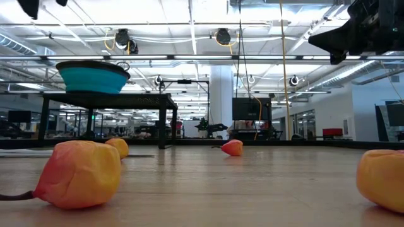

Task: Pick & Place Fruit
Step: Put the pomegranate into the blue strainer bowl on the shelf

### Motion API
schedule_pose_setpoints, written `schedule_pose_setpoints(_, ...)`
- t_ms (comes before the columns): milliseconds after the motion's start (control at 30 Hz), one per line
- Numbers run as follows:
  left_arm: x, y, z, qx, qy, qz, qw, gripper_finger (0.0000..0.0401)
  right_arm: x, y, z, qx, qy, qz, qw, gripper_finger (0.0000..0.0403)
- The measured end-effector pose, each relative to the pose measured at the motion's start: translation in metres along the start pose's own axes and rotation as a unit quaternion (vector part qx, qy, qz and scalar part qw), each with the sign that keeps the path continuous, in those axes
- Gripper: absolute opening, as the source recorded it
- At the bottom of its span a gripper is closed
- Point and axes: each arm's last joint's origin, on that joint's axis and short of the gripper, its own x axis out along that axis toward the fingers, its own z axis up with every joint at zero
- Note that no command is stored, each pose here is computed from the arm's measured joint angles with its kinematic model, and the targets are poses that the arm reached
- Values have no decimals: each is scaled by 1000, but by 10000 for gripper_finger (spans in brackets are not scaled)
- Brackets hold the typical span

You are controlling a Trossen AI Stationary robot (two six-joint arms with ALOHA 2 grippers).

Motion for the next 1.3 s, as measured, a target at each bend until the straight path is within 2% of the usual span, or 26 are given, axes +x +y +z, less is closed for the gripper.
schedule_pose_setpoints(433, 22, -11, -38, -102, 78, 72, 989, 271, 0, 0, -3, -8, 18, 1, 1000, 0)
schedule_pose_setpoints(767, 37, -13, -72, -213, 114, 149, 959, 271, 0, 0, -3, -8, 17, 0, 1000, 0)
schedule_pose_setpoints(933, 44, -15, -83, -225, 109, 156, 956, 271, 0, 0, -3, -10, 17, 0, 1000, 0)
schedule_pose_setpoints(1300, 56, -18, -88, -223, 85, 182, 954, 271, 0, 0, -3, -10, 16, 0, 1000, 0)
